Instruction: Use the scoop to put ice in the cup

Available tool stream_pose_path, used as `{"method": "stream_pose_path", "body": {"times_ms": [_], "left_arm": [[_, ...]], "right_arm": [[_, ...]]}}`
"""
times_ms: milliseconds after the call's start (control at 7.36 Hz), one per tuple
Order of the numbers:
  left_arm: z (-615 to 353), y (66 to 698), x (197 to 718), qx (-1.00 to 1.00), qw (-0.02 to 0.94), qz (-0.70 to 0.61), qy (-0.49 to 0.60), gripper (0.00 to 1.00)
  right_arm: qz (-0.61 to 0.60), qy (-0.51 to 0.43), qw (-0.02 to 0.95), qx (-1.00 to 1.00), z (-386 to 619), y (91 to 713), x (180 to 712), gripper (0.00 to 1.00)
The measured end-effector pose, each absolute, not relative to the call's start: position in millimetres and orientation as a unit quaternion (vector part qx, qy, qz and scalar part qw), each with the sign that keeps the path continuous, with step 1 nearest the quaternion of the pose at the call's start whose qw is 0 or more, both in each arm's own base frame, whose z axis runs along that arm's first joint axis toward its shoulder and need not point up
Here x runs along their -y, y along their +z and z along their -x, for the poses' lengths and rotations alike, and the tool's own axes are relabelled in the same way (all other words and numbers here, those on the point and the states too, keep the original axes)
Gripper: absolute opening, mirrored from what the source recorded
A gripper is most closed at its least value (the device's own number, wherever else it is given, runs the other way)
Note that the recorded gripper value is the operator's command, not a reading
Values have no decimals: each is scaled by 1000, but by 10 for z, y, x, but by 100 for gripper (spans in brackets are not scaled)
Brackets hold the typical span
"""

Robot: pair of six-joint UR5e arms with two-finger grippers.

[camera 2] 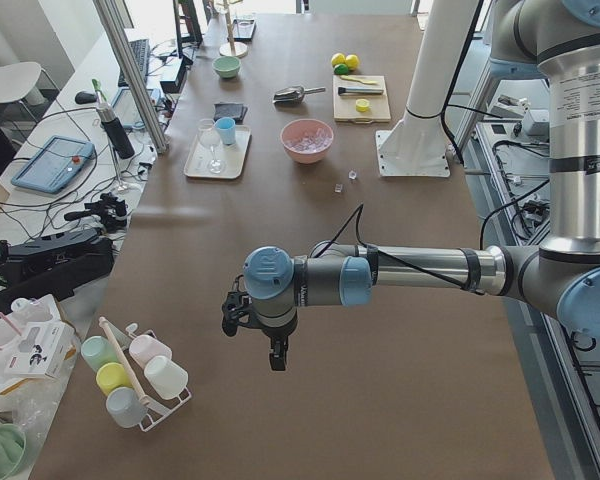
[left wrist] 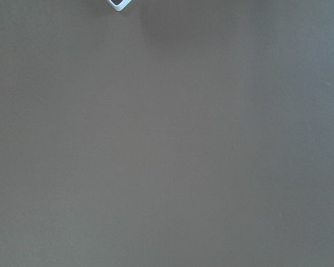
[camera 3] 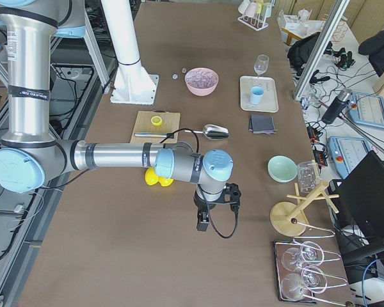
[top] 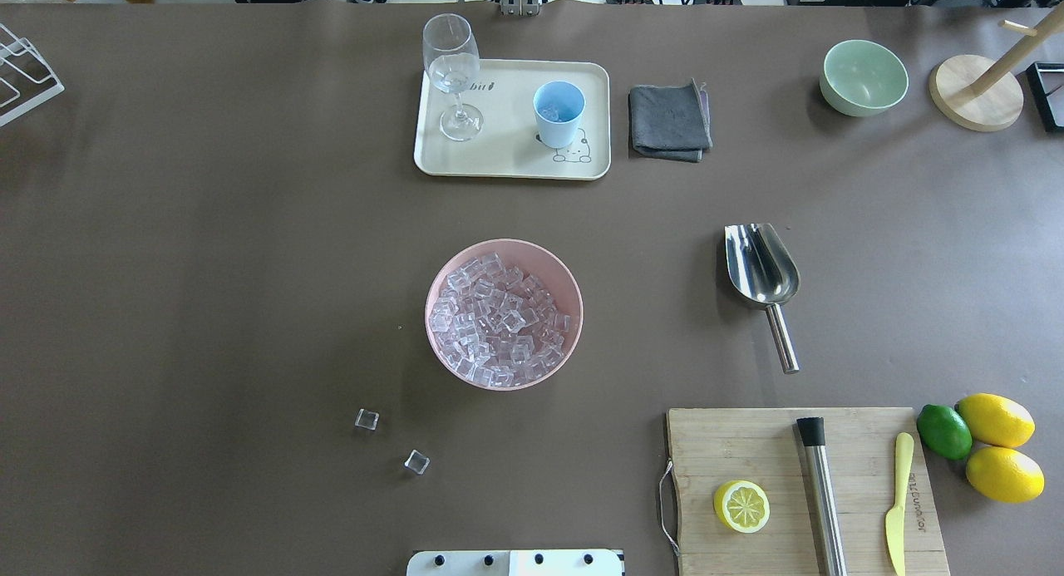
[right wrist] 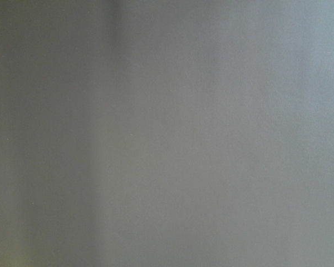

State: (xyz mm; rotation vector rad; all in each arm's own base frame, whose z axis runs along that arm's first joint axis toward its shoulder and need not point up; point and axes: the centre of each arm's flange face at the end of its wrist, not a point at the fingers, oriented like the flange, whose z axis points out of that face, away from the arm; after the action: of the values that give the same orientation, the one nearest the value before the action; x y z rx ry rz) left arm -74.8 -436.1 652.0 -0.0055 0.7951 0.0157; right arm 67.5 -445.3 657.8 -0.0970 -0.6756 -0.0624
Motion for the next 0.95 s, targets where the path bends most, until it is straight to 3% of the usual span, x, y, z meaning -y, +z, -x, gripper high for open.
{"method": "stream_pose_path", "body": {"times_ms": [951], "left_arm": [[713,6523,4379,-387,922,5,11,98]], "right_arm": [[16,-25,940,339,-773,6841,4485,100]]}}
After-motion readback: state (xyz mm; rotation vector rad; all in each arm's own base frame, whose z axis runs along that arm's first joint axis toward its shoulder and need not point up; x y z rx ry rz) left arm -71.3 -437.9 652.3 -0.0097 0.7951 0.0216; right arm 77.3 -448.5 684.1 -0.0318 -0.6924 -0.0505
